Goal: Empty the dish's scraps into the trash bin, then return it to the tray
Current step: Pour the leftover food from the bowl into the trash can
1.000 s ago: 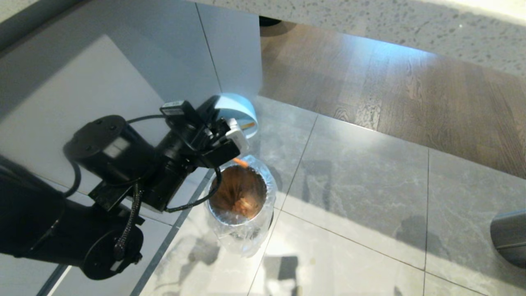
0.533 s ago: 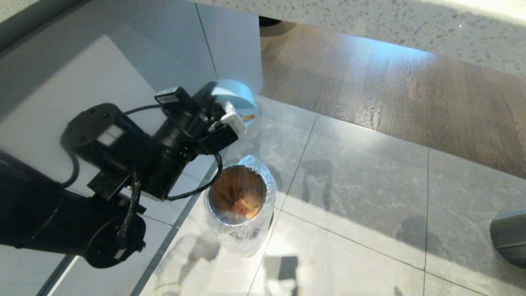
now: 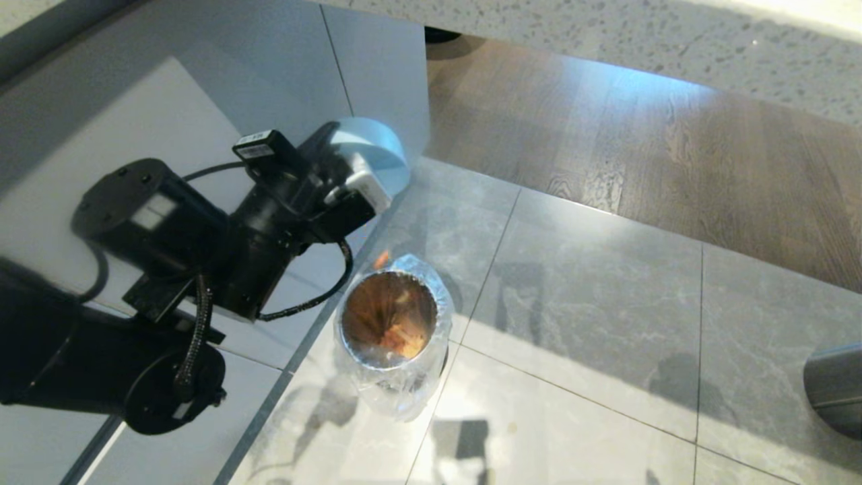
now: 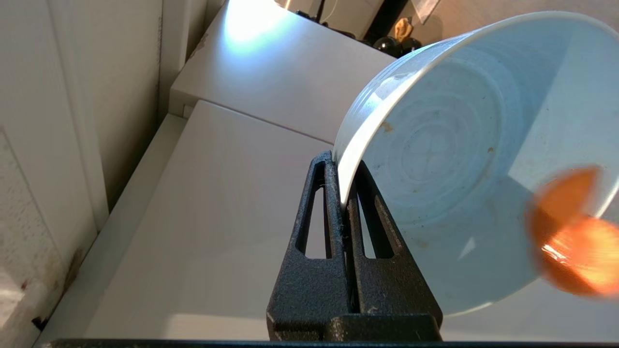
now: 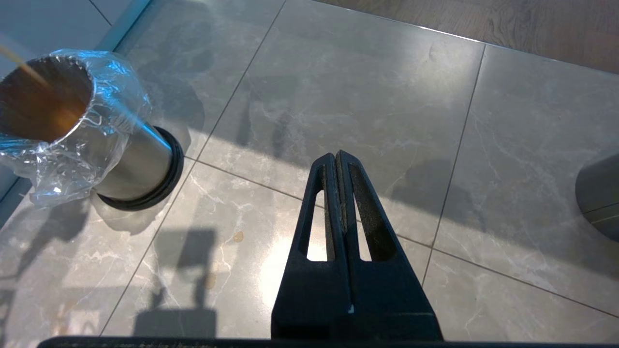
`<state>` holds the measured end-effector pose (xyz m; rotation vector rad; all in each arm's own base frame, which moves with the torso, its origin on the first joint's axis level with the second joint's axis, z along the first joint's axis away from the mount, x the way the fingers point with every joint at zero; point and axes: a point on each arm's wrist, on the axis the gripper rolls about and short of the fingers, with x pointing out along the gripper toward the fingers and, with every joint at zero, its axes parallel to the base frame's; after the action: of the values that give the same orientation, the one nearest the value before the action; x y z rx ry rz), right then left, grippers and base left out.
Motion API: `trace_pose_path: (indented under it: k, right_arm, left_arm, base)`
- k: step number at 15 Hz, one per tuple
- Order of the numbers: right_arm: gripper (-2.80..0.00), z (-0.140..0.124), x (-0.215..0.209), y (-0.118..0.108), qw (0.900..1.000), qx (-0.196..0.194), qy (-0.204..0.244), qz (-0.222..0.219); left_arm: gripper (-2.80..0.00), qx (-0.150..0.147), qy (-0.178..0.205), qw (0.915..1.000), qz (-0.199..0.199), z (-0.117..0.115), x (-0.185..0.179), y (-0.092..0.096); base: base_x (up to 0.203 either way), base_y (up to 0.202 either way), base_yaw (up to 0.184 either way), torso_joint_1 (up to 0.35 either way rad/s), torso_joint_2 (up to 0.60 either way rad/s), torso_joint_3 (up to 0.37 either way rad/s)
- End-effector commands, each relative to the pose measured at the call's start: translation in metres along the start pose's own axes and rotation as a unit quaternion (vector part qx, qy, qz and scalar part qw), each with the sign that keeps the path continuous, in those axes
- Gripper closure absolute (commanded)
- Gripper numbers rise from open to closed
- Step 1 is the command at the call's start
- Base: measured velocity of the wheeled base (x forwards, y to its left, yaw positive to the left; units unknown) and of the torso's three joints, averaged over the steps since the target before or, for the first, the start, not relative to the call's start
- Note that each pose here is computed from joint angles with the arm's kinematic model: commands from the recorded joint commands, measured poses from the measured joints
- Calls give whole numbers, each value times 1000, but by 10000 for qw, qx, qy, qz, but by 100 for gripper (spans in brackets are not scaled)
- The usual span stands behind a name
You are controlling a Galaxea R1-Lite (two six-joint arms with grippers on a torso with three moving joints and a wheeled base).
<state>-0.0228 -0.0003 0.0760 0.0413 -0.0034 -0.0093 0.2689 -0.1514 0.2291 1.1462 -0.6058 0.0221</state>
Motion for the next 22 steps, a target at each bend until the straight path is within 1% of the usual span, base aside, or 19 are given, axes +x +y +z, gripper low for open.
trace_pose_path:
  k: [1, 10, 13, 14, 16, 18, 20, 21, 22]
  right_arm:
    - [0, 0, 0, 0, 10000, 1, -13, 1]
    - [0, 0, 0, 0, 10000, 1, 1, 1]
    - [0, 0, 0, 0, 10000, 1, -7, 1]
    - [0, 0, 0, 0, 10000, 1, -5, 1]
    - [0, 0, 0, 0, 10000, 1, -7, 1]
    - [0, 0, 0, 0, 10000, 1, -4, 1]
    - [0, 0, 0, 0, 10000, 1, -5, 1]
    - [0, 0, 0, 0, 10000, 1, -7, 1]
    - [0, 0, 0, 0, 10000, 1, -7, 1]
  left_arm:
    - [0, -26, -52, 9995, 295, 2, -1, 9]
    - [0, -53, -52, 9993, 366, 2, -4, 16]
    - [0, -30, 8, 9999, 159, 0, -11, 9]
    - [0, -11, 79, 10000, 54, -2, -16, 6]
    - [0, -88, 313, 9993, -175, -7, -29, -1]
    - [0, -362, 674, 9964, -361, -12, -43, -6]
    - [0, -748, 1136, 9879, -738, -17, -55, -12]
    - [0, -1072, 1350, 9798, -1010, -20, -61, -17]
    - [0, -1437, 1563, 9688, -1275, -22, -66, -21]
  base:
    - [0, 0, 0, 0, 0, 0]
    - [0, 0, 0, 0, 0, 0]
    - [0, 0, 0, 0, 0, 0]
    - [0, 0, 0, 0, 0, 0]
    - [0, 0, 0, 0, 0, 0]
    - [0, 0, 0, 0, 0, 0]
    - [0, 0, 0, 0, 0, 0]
    - [0, 0, 0, 0, 0, 0]
    - [0, 0, 0, 0, 0, 0]
